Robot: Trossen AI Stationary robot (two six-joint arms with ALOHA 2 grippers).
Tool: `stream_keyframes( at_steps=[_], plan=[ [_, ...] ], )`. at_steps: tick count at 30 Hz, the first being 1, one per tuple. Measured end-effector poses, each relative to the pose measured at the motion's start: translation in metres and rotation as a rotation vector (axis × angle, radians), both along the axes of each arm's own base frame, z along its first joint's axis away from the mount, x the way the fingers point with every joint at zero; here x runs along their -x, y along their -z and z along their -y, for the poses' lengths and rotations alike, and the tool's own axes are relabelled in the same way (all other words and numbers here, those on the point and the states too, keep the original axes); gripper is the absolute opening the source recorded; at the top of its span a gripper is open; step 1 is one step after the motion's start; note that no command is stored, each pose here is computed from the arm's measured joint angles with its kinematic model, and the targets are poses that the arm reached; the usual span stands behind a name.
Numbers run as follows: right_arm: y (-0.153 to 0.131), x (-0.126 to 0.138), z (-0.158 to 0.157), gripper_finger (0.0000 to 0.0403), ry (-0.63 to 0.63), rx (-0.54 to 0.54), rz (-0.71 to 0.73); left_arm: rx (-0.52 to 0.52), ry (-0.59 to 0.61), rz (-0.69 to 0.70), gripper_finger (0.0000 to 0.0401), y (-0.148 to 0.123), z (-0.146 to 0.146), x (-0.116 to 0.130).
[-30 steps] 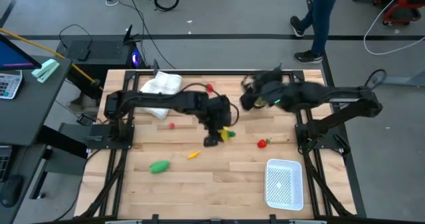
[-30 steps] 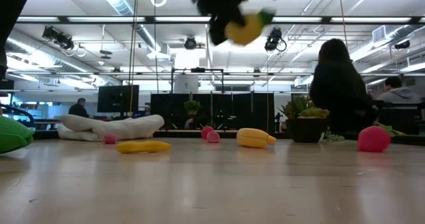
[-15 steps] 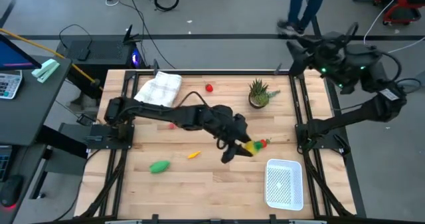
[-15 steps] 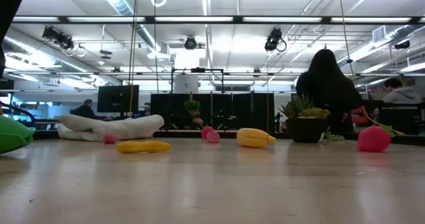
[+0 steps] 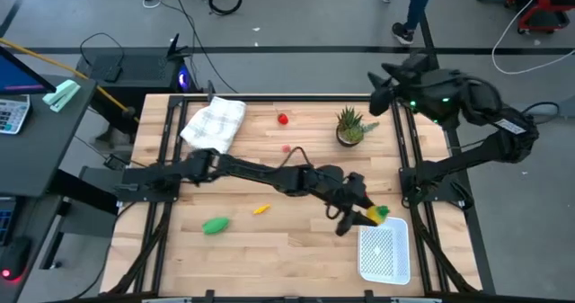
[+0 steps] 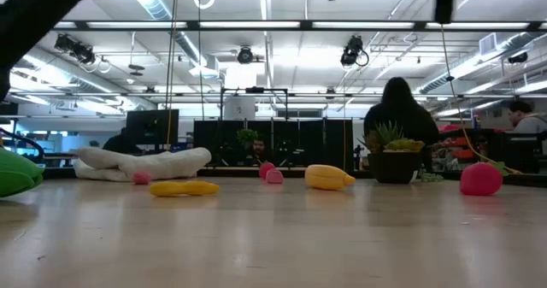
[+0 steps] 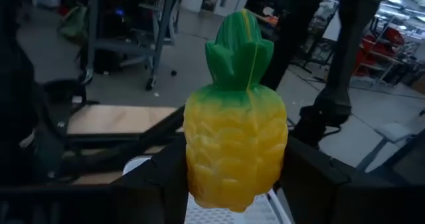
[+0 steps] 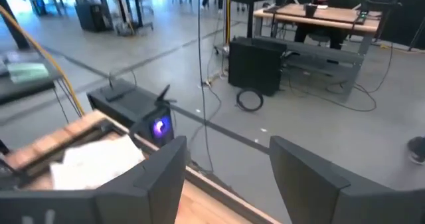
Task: Pick and placing Produce into tupperware
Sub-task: Put the pineapple into the white bin
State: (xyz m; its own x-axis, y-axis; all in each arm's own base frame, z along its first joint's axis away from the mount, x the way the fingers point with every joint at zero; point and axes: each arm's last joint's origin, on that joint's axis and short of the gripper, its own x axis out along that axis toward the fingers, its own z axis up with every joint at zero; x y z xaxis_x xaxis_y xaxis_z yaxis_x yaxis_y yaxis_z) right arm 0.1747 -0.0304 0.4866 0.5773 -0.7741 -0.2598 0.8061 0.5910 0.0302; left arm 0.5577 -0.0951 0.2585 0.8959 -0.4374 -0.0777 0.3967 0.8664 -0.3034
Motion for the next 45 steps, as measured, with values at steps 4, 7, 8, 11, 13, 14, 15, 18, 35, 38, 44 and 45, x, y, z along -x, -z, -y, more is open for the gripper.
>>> stream_keyframes(
  at_steps=[4,7,8,11,13,14,15,18,35,38,44,45],
  plan=[
    [0.007,-0.009,0.0,0.0224,-0.004,-0.002,-0.062,0.001,0.015,-0.044,0.0207,0.02,0.012,-0.02],
    [0.012,-0.011,0.001,0.0224,-0.001,-0.005,-0.109,0.005,0.026,-0.062,0.0204,0.04,0.02,-0.024],
    [0.013,-0.012,0.001,0.0224,-0.001,-0.008,-0.126,0.007,0.029,-0.09,0.0202,0.046,0.022,-0.023],
    [0.017,-0.012,0.001,0.0224,-0.001,-0.012,-0.171,-0.017,0.041,-0.162,0.02,0.066,0.028,-0.02],
    [0.019,-0.01,0.0,0.0224,0.001,-0.016,-0.187,-0.04,0.047,-0.188,0.0201,0.076,0.029,-0.018],
    [0.019,-0.01,0.0,0.0224,0.002,-0.018,-0.187,-0.043,0.048,-0.195,0.0203,0.078,0.031,-0.018],
    [0.019,-0.01,0.0,0.0224,0.005,-0.022,-0.182,-0.042,0.05,-0.194,0.0205,0.078,0.032,-0.017],
    [0.019,-0.01,0.0,0.0224,0.01,-0.032,-0.174,-0.044,0.051,-0.175,0.0207,0.075,0.032,-0.018],
    [0.02,-0.01,0.0,0.0224,0.011,-0.032,-0.176,-0.13,0.065,-0.207,0.0213,0.096,0.03,-0.019],
    [0.02,-0.009,0.0,0.0224,0.011,-0.033,-0.185,-0.13,0.065,-0.208,0.0217,0.096,0.03,-0.019],
    [0.021,-0.009,0.0,0.0224,0.011,-0.033,-0.194,-0.166,0.073,-0.187,0.0243,0.095,0.03,-0.019],
    [0.021,-0.009,0.0,0.0224,0.011,-0.033,-0.194,-0.166,0.073,-0.186,0.0248,0.094,0.03,-0.019]
  ],
)
